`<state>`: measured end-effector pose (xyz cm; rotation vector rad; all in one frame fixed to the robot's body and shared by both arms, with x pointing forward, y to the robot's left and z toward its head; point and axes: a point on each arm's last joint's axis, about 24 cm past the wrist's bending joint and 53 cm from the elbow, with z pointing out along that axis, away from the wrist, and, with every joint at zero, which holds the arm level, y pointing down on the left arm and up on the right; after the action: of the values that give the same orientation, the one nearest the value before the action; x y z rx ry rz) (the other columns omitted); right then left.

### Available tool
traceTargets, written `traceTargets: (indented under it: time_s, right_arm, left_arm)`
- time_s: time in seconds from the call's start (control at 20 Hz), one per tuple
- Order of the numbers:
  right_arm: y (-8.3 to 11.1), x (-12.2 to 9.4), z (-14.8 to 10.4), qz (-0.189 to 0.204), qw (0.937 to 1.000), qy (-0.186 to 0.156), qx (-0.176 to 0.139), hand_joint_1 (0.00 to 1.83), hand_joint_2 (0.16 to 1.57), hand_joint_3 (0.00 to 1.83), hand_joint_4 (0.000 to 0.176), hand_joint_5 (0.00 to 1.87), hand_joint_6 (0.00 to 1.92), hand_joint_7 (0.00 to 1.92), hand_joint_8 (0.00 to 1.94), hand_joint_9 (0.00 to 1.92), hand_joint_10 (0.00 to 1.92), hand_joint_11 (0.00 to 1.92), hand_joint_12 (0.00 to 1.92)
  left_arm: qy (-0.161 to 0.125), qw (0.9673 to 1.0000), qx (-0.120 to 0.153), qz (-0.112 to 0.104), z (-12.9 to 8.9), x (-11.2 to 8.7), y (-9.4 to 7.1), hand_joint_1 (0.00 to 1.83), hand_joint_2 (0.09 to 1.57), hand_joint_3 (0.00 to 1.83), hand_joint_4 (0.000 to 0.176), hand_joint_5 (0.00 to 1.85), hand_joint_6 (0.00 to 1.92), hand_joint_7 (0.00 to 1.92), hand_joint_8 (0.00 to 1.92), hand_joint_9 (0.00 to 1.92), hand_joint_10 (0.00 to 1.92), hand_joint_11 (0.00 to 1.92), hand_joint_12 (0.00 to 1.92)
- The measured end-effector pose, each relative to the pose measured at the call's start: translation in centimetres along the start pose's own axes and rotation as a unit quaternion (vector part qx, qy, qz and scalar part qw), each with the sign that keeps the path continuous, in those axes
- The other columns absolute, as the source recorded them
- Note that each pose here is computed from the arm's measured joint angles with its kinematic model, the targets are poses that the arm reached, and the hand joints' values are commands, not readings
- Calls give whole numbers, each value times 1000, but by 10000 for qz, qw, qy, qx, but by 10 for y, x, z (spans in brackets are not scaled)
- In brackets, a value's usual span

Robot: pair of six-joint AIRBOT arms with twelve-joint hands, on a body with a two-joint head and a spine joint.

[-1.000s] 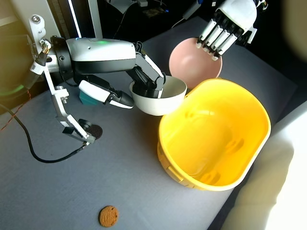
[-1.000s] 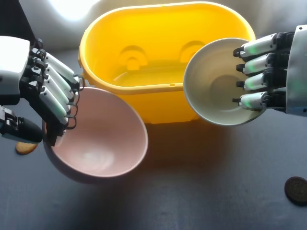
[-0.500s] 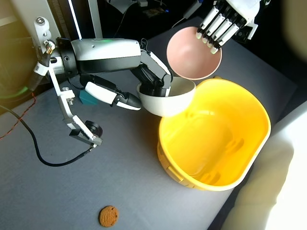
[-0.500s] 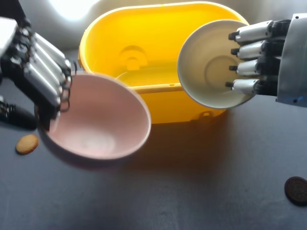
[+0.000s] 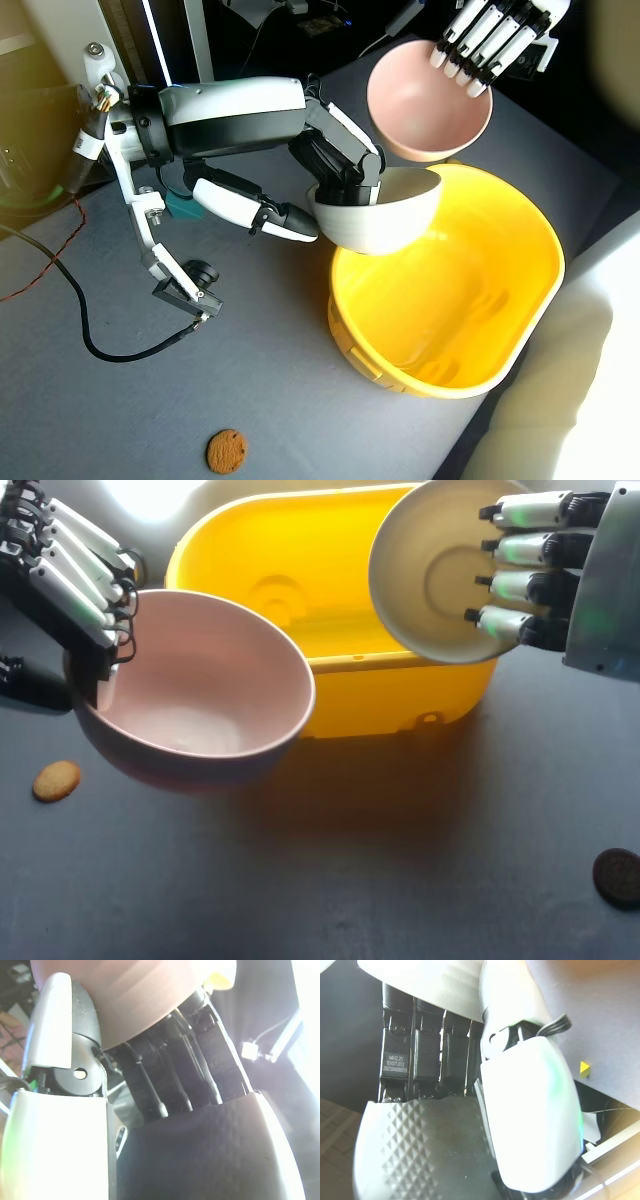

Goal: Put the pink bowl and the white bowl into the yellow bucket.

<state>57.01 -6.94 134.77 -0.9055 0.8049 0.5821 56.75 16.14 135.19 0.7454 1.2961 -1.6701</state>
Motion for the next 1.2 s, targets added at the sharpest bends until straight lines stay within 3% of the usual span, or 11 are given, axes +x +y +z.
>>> traceTargets:
  time_s: [0.35,0.45,0.5,0.7,0.75,0.9,0.95,1.05,1.1,1.15,1.2]
  right_arm:
    - [-21,2,3,-438,9978,-117,493,1385,1069,0,0,1029,912,1070,714,1016,1037,802,1076]
    - [-21,1,3,-427,9978,-133,491,1383,1071,0,0,1057,869,1054,740,994,1065,781,1105]
    - [-21,2,2,-384,9979,-131,496,1389,1055,0,0,1087,818,1099,672,1029,1008,816,1082]
    - [-28,0,2,-168,9977,-211,623,1383,1074,0,0,1044,883,1067,762,968,1077,766,1101]
    - [-28,0,2,-105,9978,-224,619,1385,1067,0,0,1066,843,1078,736,989,1056,784,1111]
    - [-29,-5,5,100,9970,-387,667,1383,1075,1,0,1033,902,1033,775,1002,1064,780,1148]
    - [-30,-4,6,227,9963,-446,695,1383,1073,0,0,1038,889,1054,758,994,1067,779,1146]
    - [-39,7,6,484,9948,-405,801,1384,1069,0,0,1050,881,1069,726,996,1056,770,1145]
    - [-44,16,6,590,9939,-299,887,1386,1065,0,0,1059,859,1074,724,1009,1042,782,1138]
    - [-50,22,6,747,9923,-223,965,1388,1060,0,0,1080,826,1081,717,1014,1029,790,1126]
    - [-53,24,6,846,9911,-212,1006,1384,1071,1,0,1055,858,1062,754,981,1077,747,1148]
  left_arm:
    - [-461,9989,-17,99,-1,-31,3,1385,1068,0,0,1079,751,1075,893,954,1049,721,1226]
    - [-545,9984,-30,146,0,-38,5,1253,1050,0,22,1179,634,1086,842,1012,516,635,1259]
    - [-605,9981,-47,139,2,-41,8,1358,1060,2,0,1152,685,1062,862,954,941,671,1224]
    - [-678,9974,-82,226,12,-50,15,1252,1043,0,29,1173,637,1122,789,1110,324,711,1193]
    - [-722,9971,-53,243,14,-54,15,1359,1056,0,0,1131,667,1094,844,1000,889,718,1170]
    - [-761,9966,-18,308,23,-58,19,1251,1042,0,21,1198,559,1109,849,1092,395,700,1191]
    - [-770,9966,-11,304,25,-59,20,1252,1049,0,0,1182,556,1100,894,1111,347,689,1228]
    - [-773,9964,-22,342,26,-60,22,1246,1053,2,24,1152,643,1094,866,1123,267,682,1173]
    - [-773,9962,-50,387,26,-62,24,1247,1057,3,12,1170,617,1057,923,1120,257,691,1164]
    - [-801,9959,-81,419,27,-64,27,1357,1079,0,0,1153,643,1048,911,965,919,743,1112]
    - [-812,9957,-90,428,28,-64,28,1264,1064,2,0,1141,695,1051,899,972,672,719,1135]
